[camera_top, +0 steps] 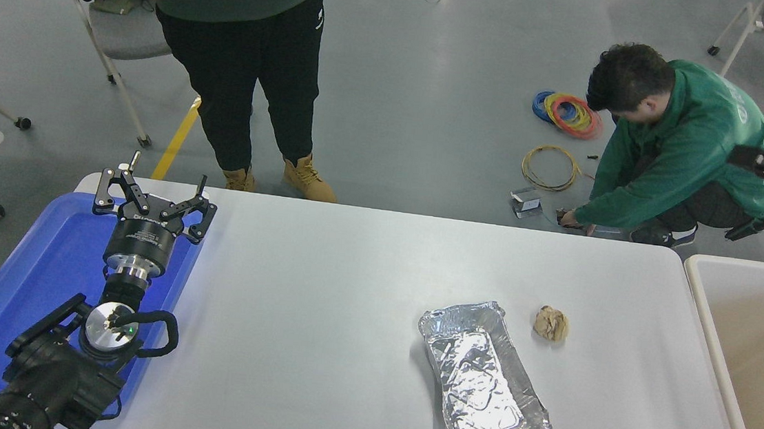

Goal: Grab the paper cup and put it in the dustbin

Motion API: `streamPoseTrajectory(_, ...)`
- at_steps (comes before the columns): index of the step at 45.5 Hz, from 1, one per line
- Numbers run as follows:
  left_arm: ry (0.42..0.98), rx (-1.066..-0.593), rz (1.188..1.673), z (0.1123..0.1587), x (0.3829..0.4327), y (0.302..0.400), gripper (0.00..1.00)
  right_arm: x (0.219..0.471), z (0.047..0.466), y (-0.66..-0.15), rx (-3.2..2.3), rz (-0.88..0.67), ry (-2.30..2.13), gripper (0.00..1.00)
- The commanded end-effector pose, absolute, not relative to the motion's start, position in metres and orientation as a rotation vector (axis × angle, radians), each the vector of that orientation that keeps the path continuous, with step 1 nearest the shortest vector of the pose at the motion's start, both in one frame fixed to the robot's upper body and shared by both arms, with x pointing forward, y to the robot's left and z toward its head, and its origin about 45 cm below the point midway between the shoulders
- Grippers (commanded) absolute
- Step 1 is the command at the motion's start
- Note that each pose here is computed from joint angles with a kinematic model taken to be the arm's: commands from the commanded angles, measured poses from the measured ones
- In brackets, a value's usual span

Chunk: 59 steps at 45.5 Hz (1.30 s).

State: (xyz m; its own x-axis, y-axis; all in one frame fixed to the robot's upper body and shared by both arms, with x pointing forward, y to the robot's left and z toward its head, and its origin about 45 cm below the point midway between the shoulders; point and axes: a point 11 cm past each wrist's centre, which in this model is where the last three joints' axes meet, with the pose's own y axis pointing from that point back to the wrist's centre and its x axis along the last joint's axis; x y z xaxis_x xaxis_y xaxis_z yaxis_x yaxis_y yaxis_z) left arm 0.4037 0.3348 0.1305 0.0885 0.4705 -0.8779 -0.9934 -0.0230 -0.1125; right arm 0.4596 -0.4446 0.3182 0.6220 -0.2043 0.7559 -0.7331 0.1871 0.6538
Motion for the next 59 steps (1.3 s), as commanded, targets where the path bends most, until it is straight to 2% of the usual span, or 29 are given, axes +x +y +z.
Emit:
streamPoseTrajectory(1, 0.748, -0.925, 1.361, 0.1306, 0.4035, 0.3353, 1.0, 0.462, 0.353, -0.384, 1.439, 0.456, -0.669, 1.0)
streamPoseTrajectory(12, 0.748, -0.924, 1.363, 0.1304, 0.4035, 0.3353, 1.0, 0.445, 0.353, -0.346, 1.463, 0.414, -0.472, 1.0)
streamPoseTrajectory(25, 0.748, -0.924, 1.363, 0.1304, 0.4035, 0.3353, 1.0, 0.404, 0.341, -0.323, 1.521, 0.25, -0.236, 1.0)
streamPoseTrajectory(46, 0.748, -0.924, 1.363, 0.1304, 0.4035, 0.3353, 1.0, 0.371, 0.33, -0.314, 1.556, 0.1, -0.072, 1.0)
streamPoseTrajectory(59, 0.748, -0.924, 1.363, 0.1304, 0.4035, 0.3353, 1.0, 0.368, 0.325, -0.313, 1.557, 0.09, -0.058, 1.0)
